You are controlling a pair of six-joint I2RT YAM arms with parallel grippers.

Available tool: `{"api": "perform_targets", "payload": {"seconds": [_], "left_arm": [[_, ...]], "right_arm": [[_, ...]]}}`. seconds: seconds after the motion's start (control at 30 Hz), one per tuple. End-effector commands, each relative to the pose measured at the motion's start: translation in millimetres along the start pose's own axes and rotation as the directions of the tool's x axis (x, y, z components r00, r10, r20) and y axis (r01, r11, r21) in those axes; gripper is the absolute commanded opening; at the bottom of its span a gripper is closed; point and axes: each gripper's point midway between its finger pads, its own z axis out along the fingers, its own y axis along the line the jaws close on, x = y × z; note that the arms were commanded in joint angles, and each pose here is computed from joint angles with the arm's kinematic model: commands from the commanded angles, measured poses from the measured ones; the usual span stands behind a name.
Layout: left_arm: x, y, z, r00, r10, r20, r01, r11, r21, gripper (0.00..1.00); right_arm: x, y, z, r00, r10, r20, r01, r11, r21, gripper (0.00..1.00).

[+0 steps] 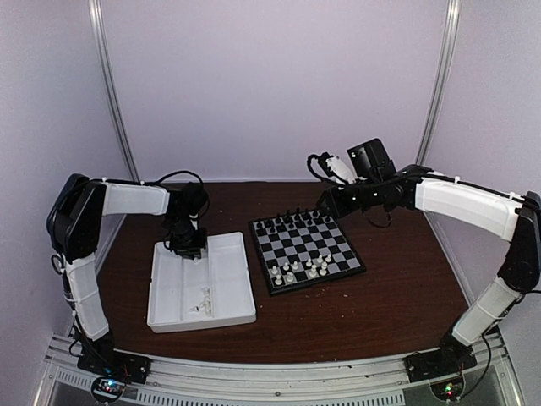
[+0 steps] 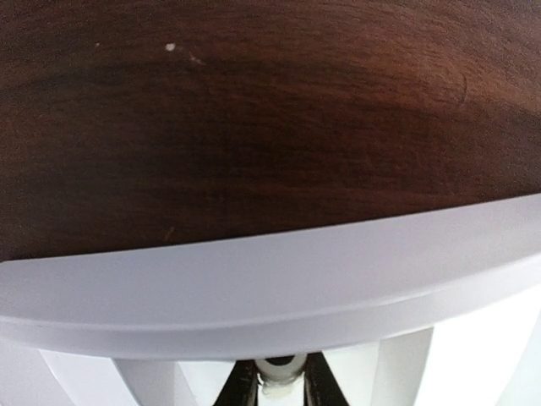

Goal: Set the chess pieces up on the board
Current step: Pick up the chess piece from the storage box.

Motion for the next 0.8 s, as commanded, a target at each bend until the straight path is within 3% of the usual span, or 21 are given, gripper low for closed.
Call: {"api": "perform_targets", "payload": {"seconds": [0.0, 0.2, 0.33, 0.43, 0.57, 0.63, 0.77], "left_arm": [[-8, 2, -17, 0.998, -0.001, 0.057, 0.0, 1.0, 0.004, 0.12], [-26, -6, -73, 0.977, -0.038, 0.209, 0.022, 0.997, 0.075, 0.12], [-24, -23, -106, 0.957, -0.132, 0.259, 0.073, 0.971, 0.227, 0.14], [-15, -41, -125, 0.936, -0.253, 0.245, 0.135, 0.9, 0.413, 0.16], [-18, -64, -150, 0.88, -0.432, 0.195, 0.209, 0.722, 0.659, 0.16], [-18, -72, -159, 0.863, -0.484, 0.145, 0.234, 0.638, 0.734, 0.16], [-15, -79, -171, 0.842, -0.536, 0.06, 0.288, 0.541, 0.79, 0.16]], "right_arm": [[-11, 4, -8, 1.0, 0.009, 0.02, -0.008, 1.0, -0.016, 0.35], [-13, 22, -26, 0.993, 0.082, 0.086, -0.071, 0.99, -0.122, 0.35], [-15, 42, -33, 0.979, 0.142, 0.145, -0.106, 0.967, -0.23, 0.35], [-19, 69, -35, 0.976, 0.091, 0.199, -0.042, 0.97, -0.24, 0.34], [-26, 118, -29, 0.953, 0.088, 0.29, 0.007, 0.951, -0.309, 0.33], [-30, 137, -20, 0.939, 0.128, 0.319, -0.007, 0.935, -0.356, 0.33], [-38, 171, 6, 0.928, 0.173, 0.33, -0.023, 0.911, -0.411, 0.33]]}}
